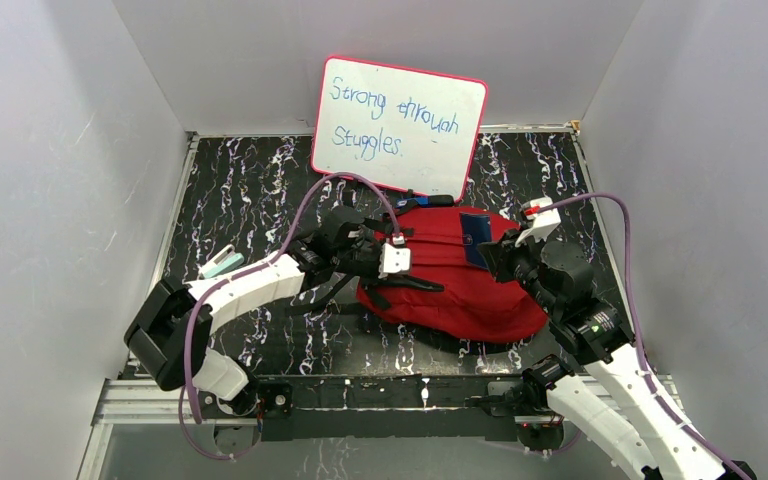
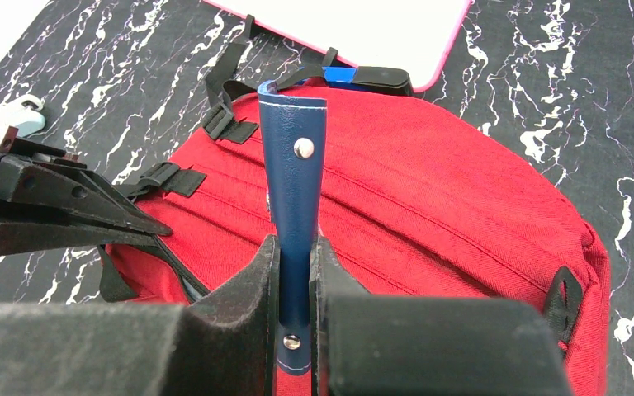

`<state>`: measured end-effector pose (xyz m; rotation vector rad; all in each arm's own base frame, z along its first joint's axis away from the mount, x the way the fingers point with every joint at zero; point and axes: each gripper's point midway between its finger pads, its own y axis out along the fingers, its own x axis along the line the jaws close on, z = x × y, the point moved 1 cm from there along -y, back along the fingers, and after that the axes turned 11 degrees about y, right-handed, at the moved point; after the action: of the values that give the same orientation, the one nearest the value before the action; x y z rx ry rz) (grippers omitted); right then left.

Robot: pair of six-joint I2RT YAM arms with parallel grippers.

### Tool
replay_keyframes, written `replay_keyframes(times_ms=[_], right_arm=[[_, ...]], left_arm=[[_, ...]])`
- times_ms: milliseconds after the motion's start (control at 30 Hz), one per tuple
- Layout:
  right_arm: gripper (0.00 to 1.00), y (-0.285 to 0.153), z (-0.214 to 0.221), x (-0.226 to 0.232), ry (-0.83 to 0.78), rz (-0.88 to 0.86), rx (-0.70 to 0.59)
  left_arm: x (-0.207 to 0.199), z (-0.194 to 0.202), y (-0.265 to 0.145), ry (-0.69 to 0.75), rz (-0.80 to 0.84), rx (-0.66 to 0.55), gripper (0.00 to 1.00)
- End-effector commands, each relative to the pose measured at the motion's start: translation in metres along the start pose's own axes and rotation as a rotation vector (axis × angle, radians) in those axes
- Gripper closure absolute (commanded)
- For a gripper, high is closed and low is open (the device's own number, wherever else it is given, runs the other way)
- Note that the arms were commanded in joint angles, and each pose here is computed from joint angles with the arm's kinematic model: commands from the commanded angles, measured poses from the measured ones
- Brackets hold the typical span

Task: Pack the student bag
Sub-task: Place the personal item in the student bag.

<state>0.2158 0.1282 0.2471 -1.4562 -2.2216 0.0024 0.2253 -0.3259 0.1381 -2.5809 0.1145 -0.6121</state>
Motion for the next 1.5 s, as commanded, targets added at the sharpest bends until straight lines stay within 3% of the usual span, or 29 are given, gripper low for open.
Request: replay_keyframes(times_ms=[0,133,233,400,567,667,867,1067,1467], right_arm=[[1.00,0.001,-0.025,0.015,-0.010,-0.064,-0.095],[1.00,-0.001,-0.030,0.025,-0.072,-0.135,-0.118],[1.00,-0.005,-0.030,0.046,-0.172,-0.285,-0.139],[1.00,-0.021,-0.039,0.068,-0.339,-0.458,-0.281],[1.00,-0.048,-0.030,0.093,-0.489,-0.667,-0.383],[1.00,-0.057,-0.014,0.106,-0.574,-0.798,-0.358],[1.00,-0.057,0.021,0.121,-0.752,-1.030,-0.176],[1.00,-0.041,0.030,0.122,-0.828,-1.085,-0.102],[1.00,-0.016,0.026,0.120,-0.910,-1.051,-0.155]], left_arm=[[0.019,-0.024,-0.011,-0.031,-0.052,-0.031,1.00],[0.029,-0.025,-0.010,-0.126,-0.103,-0.017,1.00],[0.031,-0.031,-0.011,-0.202,-0.130,-0.042,1.00],[0.035,-0.043,-0.020,-0.260,-0.199,-0.091,1.00],[0.032,-0.038,-0.024,-0.313,-0.202,-0.056,1.00],[0.033,-0.041,-0.025,-0.345,-0.214,-0.057,1.00],[0.042,-0.054,-0.039,-0.341,-0.305,-0.112,1.00],[0.041,-0.059,-0.044,-0.332,-0.306,-0.120,1.00],[0.043,-0.072,-0.046,-0.323,-0.276,-0.145,1.00]])
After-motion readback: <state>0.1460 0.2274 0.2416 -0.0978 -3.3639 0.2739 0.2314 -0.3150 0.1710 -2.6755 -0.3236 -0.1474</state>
